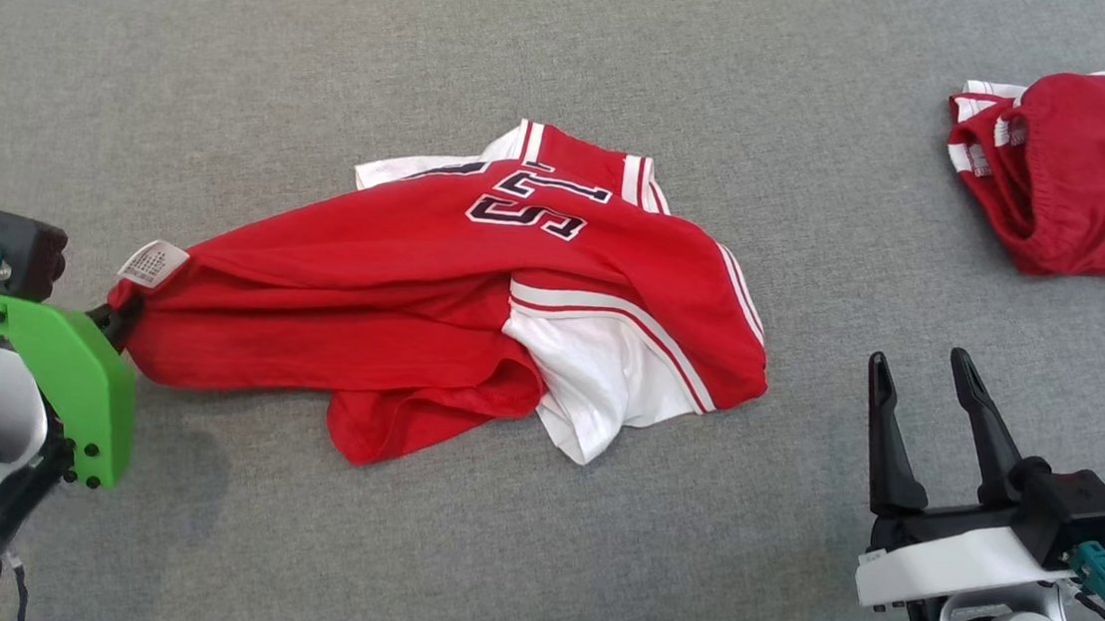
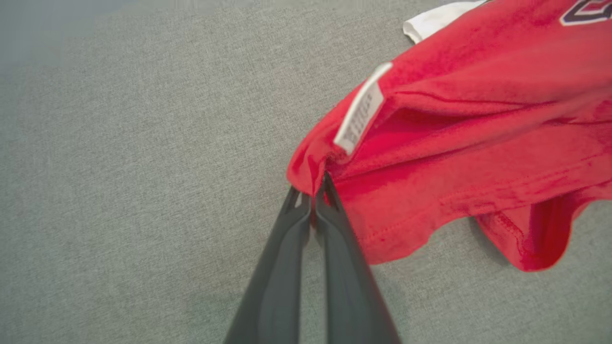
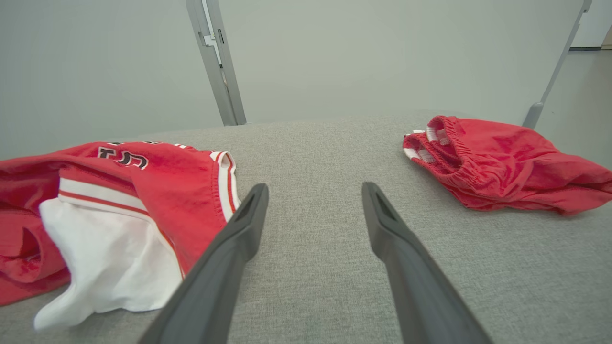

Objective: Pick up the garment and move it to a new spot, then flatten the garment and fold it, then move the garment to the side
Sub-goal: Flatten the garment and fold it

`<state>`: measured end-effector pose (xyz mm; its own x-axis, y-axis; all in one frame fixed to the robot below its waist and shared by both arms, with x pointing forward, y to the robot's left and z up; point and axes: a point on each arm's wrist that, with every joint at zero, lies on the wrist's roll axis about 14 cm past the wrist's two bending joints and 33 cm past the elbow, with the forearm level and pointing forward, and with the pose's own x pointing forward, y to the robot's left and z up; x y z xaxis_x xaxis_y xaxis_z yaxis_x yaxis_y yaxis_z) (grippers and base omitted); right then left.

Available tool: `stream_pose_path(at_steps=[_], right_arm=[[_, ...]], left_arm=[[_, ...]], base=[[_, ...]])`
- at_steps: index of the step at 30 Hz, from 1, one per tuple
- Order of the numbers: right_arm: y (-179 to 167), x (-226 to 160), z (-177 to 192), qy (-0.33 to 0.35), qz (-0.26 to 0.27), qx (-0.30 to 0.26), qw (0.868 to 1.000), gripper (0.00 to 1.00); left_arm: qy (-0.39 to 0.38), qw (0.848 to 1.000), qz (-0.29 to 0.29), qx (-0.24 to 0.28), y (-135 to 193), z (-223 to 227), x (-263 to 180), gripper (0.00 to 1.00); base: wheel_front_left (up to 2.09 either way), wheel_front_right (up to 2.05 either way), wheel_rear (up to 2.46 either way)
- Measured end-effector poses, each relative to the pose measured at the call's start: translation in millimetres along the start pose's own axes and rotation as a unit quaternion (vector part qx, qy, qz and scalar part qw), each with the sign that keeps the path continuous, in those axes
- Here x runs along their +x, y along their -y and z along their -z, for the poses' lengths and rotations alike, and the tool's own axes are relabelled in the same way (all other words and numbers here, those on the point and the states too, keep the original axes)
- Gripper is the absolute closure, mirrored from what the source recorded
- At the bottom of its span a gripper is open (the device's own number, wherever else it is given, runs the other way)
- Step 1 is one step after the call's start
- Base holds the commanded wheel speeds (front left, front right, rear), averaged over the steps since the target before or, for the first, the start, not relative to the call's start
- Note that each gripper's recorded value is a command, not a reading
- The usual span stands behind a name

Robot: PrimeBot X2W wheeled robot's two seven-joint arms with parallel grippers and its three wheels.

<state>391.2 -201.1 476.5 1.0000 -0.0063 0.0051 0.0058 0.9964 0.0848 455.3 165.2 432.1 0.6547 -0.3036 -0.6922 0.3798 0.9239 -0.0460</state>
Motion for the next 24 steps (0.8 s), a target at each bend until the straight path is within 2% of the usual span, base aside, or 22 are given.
stream_pose_path(at_steps=[6, 7, 8, 9, 13, 16, 18, 19, 22, 23, 24], right_arm=[[3, -5, 1, -0.004, 0.004, -0.012, 1.0, 0.0], [4, -6, 1, -0.004, 0.004, -0.013, 1.0, 0.0], [4, -6, 0, -0.003, 0.005, -0.014, 1.0, 0.0], [4, -7, -1, -0.001, 0.005, -0.015, 1.0, 0.0], [4, -10, -1, -0.002, 0.003, -0.02, 1.0, 0.0], [2, -11, -3, 0.0, 0.0, -0.024, 1.0, 0.0], [2, -13, -2, -0.002, -0.001, -0.028, 1.0, 0.0], [1, -13, -3, 0.0, -0.002, -0.029, 1.0, 0.0], [-1, -14, -2, -0.001, -0.005, -0.031, 0.999, 0.0], [-1, -15, -2, -0.002, -0.005, -0.032, 0.999, 0.0], [-1, -15, -2, -0.002, -0.006, -0.033, 0.999, 0.0]], left_arm=[[0.069, 0.997, -0.007, -0.045, 9, 9, -4, 1.0], [0.074, 0.996, -0.008, -0.053, 11, 12, -4, 0.92], [0.08, 0.995, -0.009, -0.062, 12, 14, -5, 0.73], [0.086, 0.994, -0.011, -0.072, 13, 16, -6, 0.67], [0.102, 0.99, -0.015, -0.098, 15, 26, -10, 0.66], [0.118, 0.986, -0.023, -0.116, 13, 29, -14, 0.52], [0.123, 0.985, -0.025, -0.121, 14, 33, -17, 0.21], [0.126, 0.984, -0.026, -0.123, 14, 35, -18, 0.26], [0.127, 0.984, -0.026, -0.126, 17, 44, -23, 0.26], [0.125, 0.984, -0.023, -0.124, 20, 48, -25, 0.31], [0.123, 0.985, -0.02, -0.121, 23, 52, -26, 0.43]], base=[[0.0, 0.0, 0.0], [0.0, 0.0, 0.0], [0.0, 0.0, 0.0], [0.0, 0.0, 0.0], [0.0, 0.0, 0.0], [0.0, 0.0, 0.0], [0.0, 0.0, 0.0], [0.0, 0.0, 0.0], [0.0, 0.0, 0.0], [0.0, 0.0, 0.0], [0.0, 0.0, 0.0]])
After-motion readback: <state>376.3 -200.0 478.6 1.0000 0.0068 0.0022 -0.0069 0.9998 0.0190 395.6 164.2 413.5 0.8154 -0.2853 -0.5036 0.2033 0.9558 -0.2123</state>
